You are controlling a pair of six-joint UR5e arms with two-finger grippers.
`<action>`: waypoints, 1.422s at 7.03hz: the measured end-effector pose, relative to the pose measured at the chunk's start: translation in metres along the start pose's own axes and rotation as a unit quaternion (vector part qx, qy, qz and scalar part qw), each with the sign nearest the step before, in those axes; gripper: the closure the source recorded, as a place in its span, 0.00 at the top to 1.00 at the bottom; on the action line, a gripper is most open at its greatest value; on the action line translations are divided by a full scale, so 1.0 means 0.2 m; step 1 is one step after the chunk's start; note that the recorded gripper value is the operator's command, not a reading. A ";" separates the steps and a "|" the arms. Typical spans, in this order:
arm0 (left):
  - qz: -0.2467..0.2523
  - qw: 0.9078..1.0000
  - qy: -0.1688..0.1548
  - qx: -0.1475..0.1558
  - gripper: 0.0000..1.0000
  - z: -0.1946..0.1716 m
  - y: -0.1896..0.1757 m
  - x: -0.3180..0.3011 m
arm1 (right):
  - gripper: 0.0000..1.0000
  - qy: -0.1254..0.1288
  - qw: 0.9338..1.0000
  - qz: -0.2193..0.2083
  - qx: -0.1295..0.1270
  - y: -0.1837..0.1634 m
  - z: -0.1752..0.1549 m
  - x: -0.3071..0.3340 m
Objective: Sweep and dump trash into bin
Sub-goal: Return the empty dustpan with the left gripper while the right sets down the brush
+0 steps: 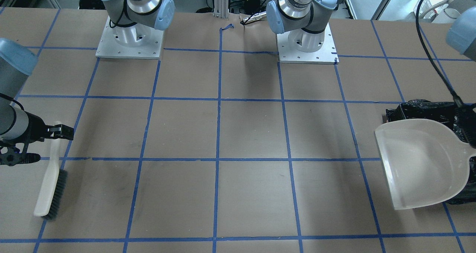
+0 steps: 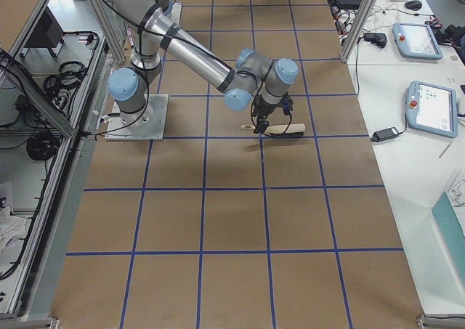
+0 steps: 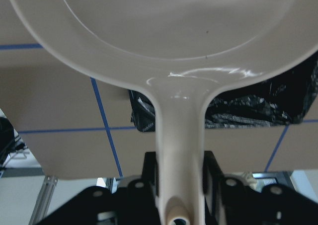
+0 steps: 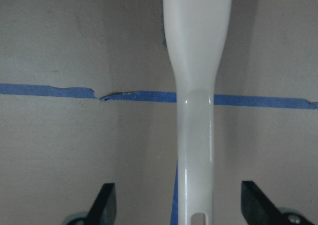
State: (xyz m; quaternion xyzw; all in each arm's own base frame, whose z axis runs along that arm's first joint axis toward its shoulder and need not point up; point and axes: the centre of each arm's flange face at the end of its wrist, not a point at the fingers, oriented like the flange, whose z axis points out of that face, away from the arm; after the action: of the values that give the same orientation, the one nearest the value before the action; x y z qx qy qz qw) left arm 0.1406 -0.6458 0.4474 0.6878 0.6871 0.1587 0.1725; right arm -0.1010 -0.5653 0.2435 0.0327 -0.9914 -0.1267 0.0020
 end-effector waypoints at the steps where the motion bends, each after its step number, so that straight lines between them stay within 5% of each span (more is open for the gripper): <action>1: -0.012 0.999 -0.006 0.032 0.00 0.00 -0.17 -0.04 | 0.89 0.000 1.000 -0.001 0.000 0.00 0.00 0.00; 3: -0.025 0.995 -0.007 0.094 0.00 0.05 -0.49 -0.09 | 0.89 0.003 1.000 0.000 0.005 0.00 -0.02 0.00; 5: -0.017 0.992 0.005 0.124 0.00 0.13 -0.77 -0.14 | 0.94 0.011 1.000 0.004 0.020 -0.01 -0.10 0.02; 7: -0.008 0.989 0.010 0.146 0.00 0.23 -0.97 -0.19 | 1.00 0.025 0.998 0.006 0.054 0.03 -0.36 0.02; 10: -0.001 0.987 0.019 0.157 0.00 0.40 -1.13 -0.25 | 1.00 0.044 0.993 0.011 0.105 0.34 -0.85 -0.08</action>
State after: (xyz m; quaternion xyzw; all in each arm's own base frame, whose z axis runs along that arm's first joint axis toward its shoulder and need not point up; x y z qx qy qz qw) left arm -0.0252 -0.6991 0.2740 0.7023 0.7075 0.0619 0.0491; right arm -0.0865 -0.5413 0.4262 0.0273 -0.9985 -0.0205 0.0434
